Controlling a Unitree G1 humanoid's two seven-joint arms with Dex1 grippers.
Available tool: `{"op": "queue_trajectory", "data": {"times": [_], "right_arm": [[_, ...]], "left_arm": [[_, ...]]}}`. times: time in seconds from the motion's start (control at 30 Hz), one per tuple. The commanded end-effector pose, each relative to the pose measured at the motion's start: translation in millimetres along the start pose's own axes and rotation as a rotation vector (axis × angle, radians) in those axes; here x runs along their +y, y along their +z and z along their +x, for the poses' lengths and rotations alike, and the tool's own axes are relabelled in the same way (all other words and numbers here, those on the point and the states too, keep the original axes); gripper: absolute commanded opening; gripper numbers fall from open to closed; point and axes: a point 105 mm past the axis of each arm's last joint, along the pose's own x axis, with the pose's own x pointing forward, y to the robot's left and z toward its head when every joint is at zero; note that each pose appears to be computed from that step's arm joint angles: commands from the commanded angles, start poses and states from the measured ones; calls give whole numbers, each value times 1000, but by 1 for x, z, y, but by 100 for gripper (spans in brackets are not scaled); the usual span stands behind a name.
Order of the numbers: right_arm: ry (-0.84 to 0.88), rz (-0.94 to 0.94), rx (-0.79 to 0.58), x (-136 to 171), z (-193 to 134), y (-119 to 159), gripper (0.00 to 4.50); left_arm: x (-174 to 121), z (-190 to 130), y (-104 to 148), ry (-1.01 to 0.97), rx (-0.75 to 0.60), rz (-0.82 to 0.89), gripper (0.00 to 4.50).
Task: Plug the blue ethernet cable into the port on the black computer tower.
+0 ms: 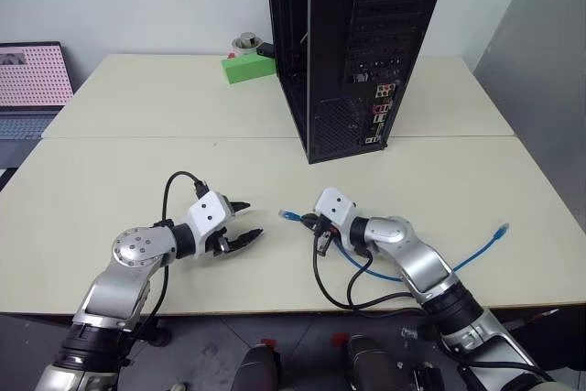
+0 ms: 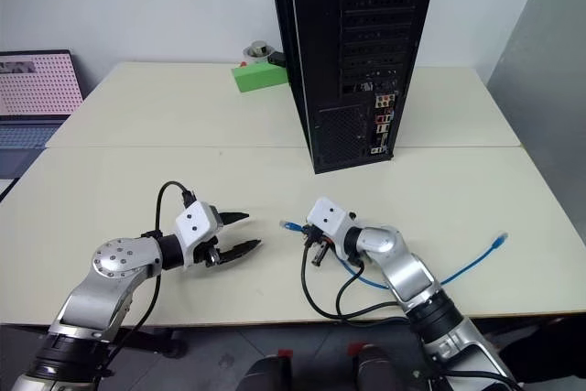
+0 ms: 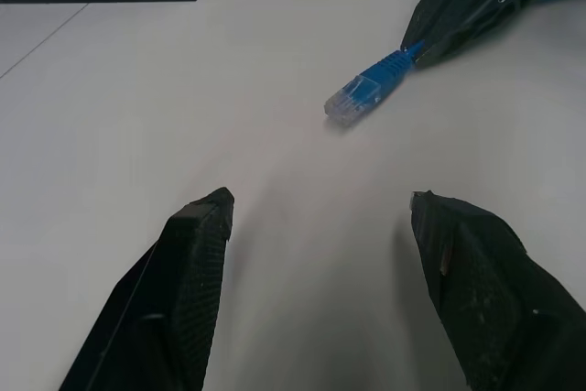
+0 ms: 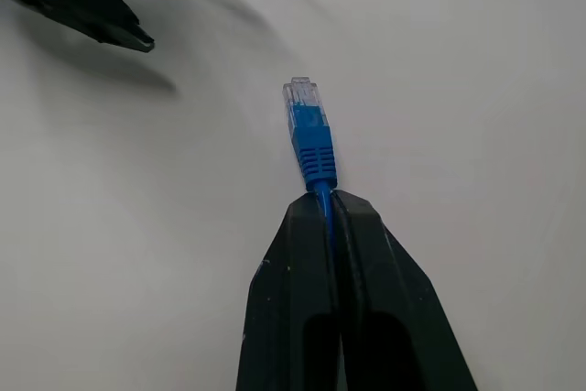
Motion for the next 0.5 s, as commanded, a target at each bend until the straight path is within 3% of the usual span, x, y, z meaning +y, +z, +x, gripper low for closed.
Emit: {"op": "queue_trajectory", "data": {"times": [0.03, 0.5], "right_arm": [[95, -125, -78, 4, -15, 31, 2], [205, -224, -41, 13, -32, 41, 2]], "left_arm": [[-7, 5, 20, -103, -65, 14, 329], [-27, 26, 43, -350, -97, 56, 329]]}}
